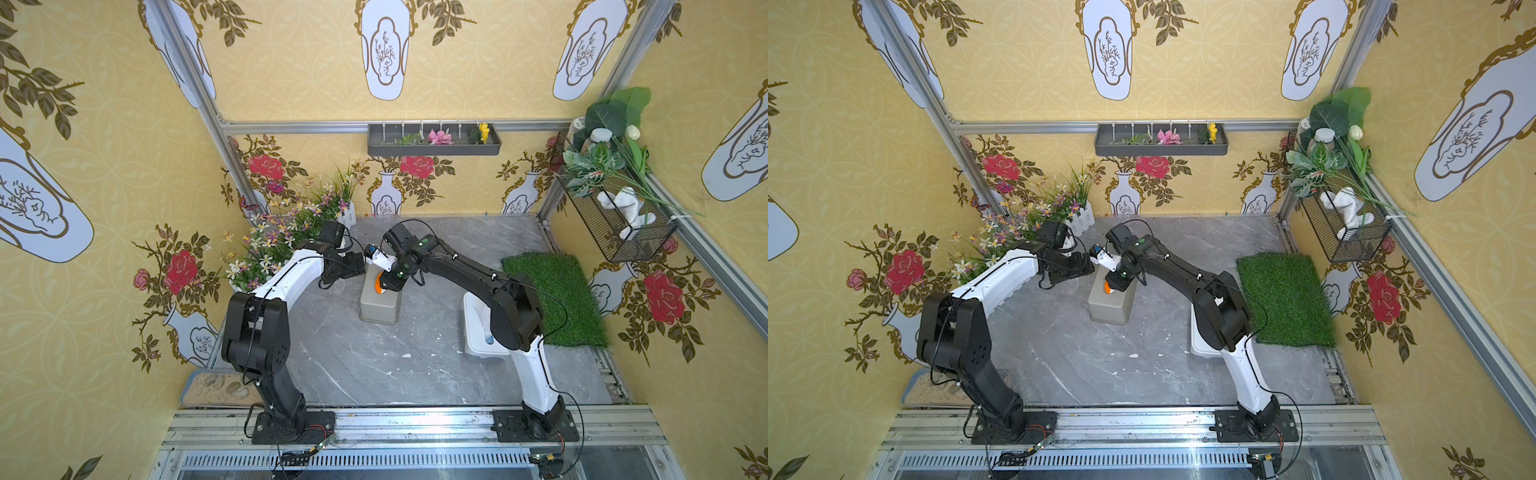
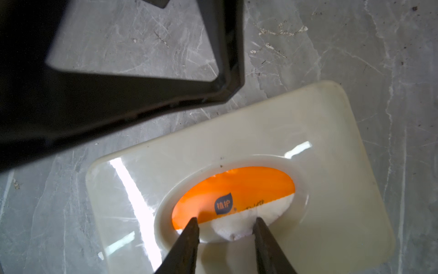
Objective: Put the tissue paper into the tissue box
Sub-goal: Pull the paper towel from the tissue box.
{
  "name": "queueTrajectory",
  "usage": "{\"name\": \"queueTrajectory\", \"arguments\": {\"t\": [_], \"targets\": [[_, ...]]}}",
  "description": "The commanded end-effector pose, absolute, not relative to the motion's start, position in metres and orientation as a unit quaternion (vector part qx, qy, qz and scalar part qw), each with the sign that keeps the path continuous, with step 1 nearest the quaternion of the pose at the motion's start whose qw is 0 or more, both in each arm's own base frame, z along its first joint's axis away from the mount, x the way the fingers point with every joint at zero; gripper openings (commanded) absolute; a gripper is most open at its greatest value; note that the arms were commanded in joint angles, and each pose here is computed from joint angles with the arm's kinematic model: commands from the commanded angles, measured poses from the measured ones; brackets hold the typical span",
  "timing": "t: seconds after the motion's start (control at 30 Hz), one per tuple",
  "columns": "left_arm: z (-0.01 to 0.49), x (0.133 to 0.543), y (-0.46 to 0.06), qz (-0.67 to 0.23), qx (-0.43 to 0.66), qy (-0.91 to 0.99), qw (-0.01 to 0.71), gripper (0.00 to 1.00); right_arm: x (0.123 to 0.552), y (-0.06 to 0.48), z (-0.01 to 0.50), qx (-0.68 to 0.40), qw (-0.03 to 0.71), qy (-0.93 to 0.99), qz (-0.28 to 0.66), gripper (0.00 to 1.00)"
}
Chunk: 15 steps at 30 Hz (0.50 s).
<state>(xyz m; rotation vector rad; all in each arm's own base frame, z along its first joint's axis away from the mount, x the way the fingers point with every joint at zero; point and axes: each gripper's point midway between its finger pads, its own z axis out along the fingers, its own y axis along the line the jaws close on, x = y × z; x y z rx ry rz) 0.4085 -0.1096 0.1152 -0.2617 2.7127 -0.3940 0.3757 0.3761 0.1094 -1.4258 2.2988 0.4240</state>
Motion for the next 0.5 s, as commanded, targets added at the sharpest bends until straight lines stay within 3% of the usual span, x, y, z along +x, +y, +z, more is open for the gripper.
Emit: {"name": "queueTrajectory", "arguments": {"t": [0.0, 0.27, 0.47], "targets": [[0.114, 0.412, -0.114, -0.153, -0.093, 0.964, 0.196, 0.92, 0.359, 0.366, 0.094, -0.528, 0.152, 0.824, 0.136, 0.28], [0.111, 0.411, -0.116, -0.157, -0.093, 0.964, 0.192, 0.92, 0.362, 0.374, 0.109, -0.521, 0.181, 0.820, 0.155, 0.01], [0.107, 0.406, -0.117, -0.157, -0.093, 0.965, 0.189, 0.91, 0.363, 0.387, 0.129, -0.510, 0.213, 0.811, 0.191, 0.00]]}}
